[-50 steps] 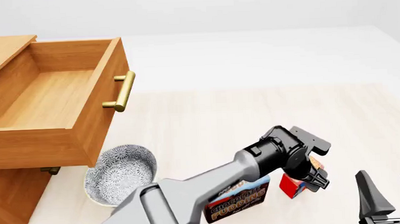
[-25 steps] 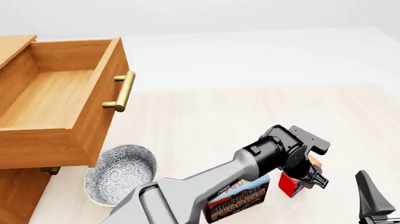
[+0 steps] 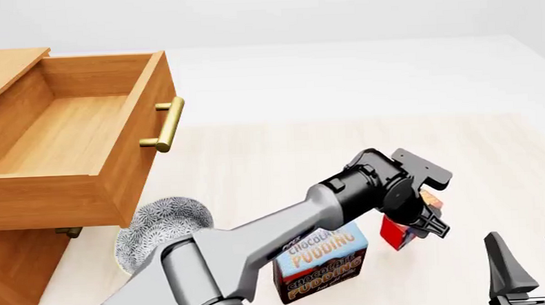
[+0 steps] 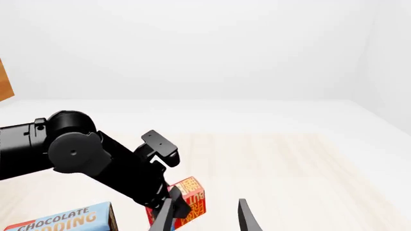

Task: Put the butter at the back in the top drawer of the cabinet and close it.

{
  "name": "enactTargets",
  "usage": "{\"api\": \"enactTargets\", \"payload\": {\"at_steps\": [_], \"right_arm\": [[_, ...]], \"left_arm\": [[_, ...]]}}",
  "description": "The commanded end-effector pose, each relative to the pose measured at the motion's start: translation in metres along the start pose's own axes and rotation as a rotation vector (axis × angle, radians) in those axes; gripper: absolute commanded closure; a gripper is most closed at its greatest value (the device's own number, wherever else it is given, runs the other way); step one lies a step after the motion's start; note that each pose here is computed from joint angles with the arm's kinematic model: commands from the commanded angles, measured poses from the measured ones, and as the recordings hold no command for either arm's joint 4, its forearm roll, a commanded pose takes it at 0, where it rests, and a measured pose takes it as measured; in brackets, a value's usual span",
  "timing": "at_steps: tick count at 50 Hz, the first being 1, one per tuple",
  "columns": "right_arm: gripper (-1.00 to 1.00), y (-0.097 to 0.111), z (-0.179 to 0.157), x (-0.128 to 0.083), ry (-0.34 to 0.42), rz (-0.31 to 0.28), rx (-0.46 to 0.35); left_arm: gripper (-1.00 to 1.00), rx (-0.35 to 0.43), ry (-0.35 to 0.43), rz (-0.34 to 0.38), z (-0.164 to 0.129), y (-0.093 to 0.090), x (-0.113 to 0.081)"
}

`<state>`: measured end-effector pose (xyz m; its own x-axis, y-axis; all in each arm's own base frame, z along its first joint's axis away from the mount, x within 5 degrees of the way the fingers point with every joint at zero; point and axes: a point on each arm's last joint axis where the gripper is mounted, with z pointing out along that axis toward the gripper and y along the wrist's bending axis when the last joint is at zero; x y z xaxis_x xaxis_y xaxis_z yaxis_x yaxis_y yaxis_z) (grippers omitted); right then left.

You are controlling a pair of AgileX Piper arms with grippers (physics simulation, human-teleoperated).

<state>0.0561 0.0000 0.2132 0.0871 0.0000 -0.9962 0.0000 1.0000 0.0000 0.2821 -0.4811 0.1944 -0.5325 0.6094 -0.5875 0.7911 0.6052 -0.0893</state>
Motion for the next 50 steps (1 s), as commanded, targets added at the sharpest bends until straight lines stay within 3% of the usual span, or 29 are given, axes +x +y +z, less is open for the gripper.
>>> {"api": "enactTargets", "payload": {"at_steps": [1, 25, 50], "right_arm": [[-1.00, 0.000, 0.000, 0.000, 0.000, 0.000, 0.000], [-1.00, 0.000, 0.000, 0.000, 0.000, 0.000, 0.000], [-1.00, 0.000, 0.000, 0.000, 0.000, 0.000, 0.000]], "left_arm": [[1.00, 0.003, -0.066, 0.031, -0.035, 0.003, -0.017], [1.00, -0.022, -0.122, 0.078, -0.089, 0.023, -0.033], [1.00, -0.051, -0.148, 0.109, -0.131, 0.042, -0.034]]}}
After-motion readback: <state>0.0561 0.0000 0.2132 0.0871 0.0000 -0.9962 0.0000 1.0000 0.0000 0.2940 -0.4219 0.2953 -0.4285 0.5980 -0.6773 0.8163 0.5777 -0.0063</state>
